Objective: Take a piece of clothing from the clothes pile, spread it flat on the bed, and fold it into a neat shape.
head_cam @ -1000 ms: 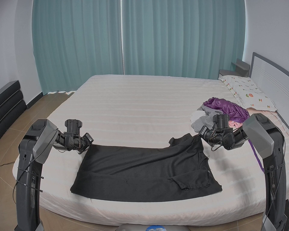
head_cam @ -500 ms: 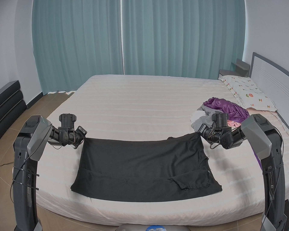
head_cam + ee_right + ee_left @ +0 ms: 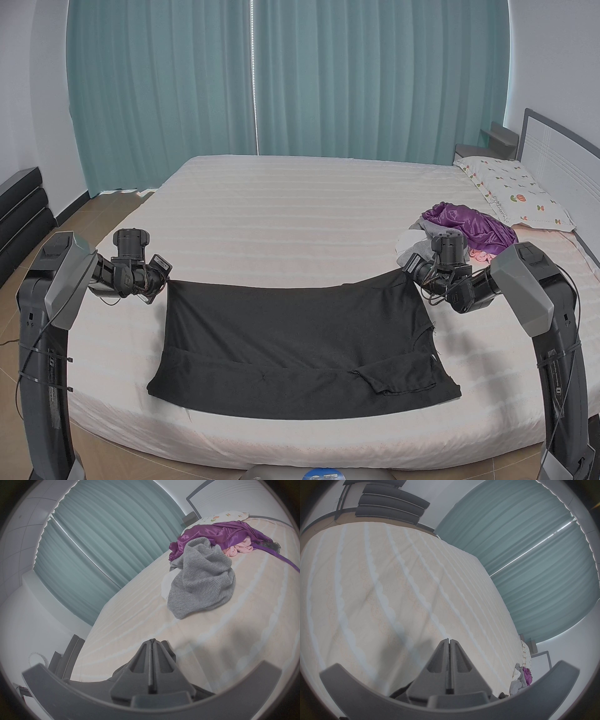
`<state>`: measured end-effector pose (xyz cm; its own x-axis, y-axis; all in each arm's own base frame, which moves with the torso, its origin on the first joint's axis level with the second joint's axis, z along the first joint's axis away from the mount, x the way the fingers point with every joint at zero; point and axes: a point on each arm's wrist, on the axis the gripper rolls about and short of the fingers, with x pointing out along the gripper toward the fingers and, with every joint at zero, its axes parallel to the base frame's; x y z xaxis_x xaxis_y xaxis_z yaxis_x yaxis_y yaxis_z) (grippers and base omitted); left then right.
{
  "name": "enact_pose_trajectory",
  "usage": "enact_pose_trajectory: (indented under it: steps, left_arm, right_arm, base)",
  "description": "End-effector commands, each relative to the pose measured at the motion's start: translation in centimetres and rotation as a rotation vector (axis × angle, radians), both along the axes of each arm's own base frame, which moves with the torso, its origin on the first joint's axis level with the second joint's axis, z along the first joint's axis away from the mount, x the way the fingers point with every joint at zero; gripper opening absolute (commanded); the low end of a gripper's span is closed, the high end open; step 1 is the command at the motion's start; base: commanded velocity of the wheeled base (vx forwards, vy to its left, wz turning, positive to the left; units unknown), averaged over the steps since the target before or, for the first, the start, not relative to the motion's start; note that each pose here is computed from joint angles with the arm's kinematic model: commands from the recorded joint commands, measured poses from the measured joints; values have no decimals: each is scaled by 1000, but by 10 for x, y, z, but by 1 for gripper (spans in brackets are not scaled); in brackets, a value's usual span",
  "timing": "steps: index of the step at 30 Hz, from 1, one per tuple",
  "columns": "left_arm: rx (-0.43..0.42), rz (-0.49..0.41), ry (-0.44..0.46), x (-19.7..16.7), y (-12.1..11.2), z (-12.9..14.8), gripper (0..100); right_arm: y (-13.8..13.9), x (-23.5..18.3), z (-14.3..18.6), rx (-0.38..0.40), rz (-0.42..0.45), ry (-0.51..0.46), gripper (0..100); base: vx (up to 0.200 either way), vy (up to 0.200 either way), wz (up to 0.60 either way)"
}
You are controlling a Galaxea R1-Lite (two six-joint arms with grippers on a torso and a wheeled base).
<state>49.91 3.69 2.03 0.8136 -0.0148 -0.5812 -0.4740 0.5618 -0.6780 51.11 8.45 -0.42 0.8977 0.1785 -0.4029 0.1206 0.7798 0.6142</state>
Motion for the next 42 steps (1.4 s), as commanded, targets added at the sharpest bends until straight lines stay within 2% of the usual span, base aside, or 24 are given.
enact_pose_trajectory:
  steps: [1,10,16,20,26,42]
  left_arm:
    - [0,0,5,-3,0,3,0]
    - [-2,-21,24,-19,-4,13,0]
    - [-3,-17,7,-24,-2,26,0]
    - [-1,-20,16,-26,-3,23,0]
    - [3,-23,-31,-22,-4,20,0]
    - [-1,-26,15,-23,-6,5,0]
  right_arm:
    - [0,-3,-3,-2,3,16,0]
    - [-13,-23,16,9,-1,49,0]
    - [-17,-35,27,45,21,68,0]
    - [-22,-37,33,63,4,58,0]
    - [-24,-33,32,83,-10,47,0]
    - [-23,-34,19,77,-9,84,0]
  base:
    - [0,0,0]
    - [0,0,0]
    - [0,0,0]
    - [0,0,0]
    - [0,0,0]
    - [0,0,0]
